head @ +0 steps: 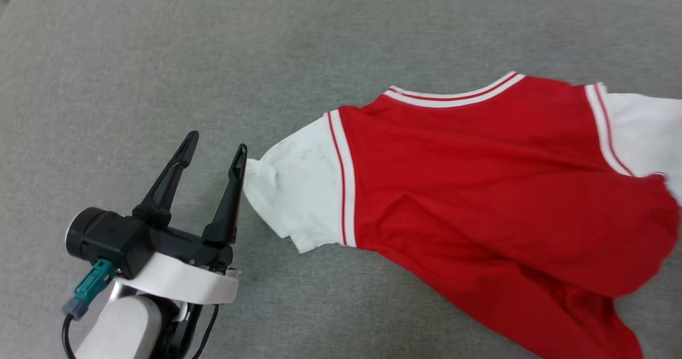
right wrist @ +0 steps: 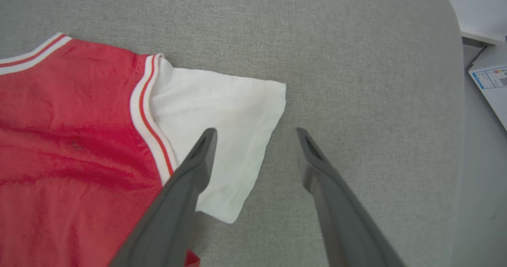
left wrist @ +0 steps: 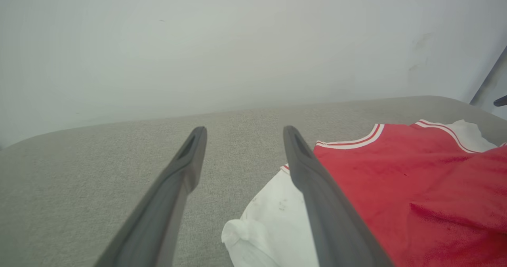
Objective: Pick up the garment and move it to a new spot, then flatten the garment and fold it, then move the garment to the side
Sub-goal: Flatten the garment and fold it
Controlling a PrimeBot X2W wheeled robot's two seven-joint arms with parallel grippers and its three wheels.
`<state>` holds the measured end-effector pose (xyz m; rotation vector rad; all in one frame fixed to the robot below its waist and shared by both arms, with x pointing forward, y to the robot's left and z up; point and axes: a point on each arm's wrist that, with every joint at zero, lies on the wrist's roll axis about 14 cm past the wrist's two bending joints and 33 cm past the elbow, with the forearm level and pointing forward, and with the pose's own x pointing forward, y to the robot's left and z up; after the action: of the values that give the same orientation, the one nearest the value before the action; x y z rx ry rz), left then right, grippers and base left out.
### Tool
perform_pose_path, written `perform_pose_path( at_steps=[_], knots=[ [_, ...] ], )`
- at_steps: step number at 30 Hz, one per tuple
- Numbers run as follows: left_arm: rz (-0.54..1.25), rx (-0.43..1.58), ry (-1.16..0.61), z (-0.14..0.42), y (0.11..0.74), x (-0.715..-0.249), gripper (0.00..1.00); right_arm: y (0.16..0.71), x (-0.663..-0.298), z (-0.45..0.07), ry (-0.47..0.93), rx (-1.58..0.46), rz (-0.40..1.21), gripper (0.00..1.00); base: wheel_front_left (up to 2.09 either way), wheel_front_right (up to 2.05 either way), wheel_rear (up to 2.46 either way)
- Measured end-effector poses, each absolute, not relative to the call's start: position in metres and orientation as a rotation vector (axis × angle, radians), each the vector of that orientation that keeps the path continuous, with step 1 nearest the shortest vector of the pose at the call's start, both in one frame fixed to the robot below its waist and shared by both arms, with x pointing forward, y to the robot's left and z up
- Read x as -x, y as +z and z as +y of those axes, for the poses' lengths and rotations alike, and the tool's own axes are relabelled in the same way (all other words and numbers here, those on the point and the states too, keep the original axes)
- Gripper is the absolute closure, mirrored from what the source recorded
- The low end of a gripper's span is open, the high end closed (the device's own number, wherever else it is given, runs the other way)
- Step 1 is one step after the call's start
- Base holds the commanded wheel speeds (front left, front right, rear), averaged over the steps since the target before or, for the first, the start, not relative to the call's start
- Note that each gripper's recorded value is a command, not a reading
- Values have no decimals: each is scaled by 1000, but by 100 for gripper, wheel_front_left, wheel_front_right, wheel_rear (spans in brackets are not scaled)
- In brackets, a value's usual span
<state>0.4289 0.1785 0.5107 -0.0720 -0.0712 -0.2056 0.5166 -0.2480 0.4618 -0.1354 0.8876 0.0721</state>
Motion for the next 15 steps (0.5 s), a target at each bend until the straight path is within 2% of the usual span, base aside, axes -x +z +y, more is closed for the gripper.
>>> perform_pose_path(
  at_steps=[8, 15],
  knots=[
    [-43, 58, -176, 190, 500, -428, 0, 415, -544, -258, 1, 121, 1049, 0, 0, 0, 0],
    [-27, 43, -147, 200, 494, -427, 0, 375, -545, -248, 4, 92, 1151, 0, 0, 0, 0]
  ],
)
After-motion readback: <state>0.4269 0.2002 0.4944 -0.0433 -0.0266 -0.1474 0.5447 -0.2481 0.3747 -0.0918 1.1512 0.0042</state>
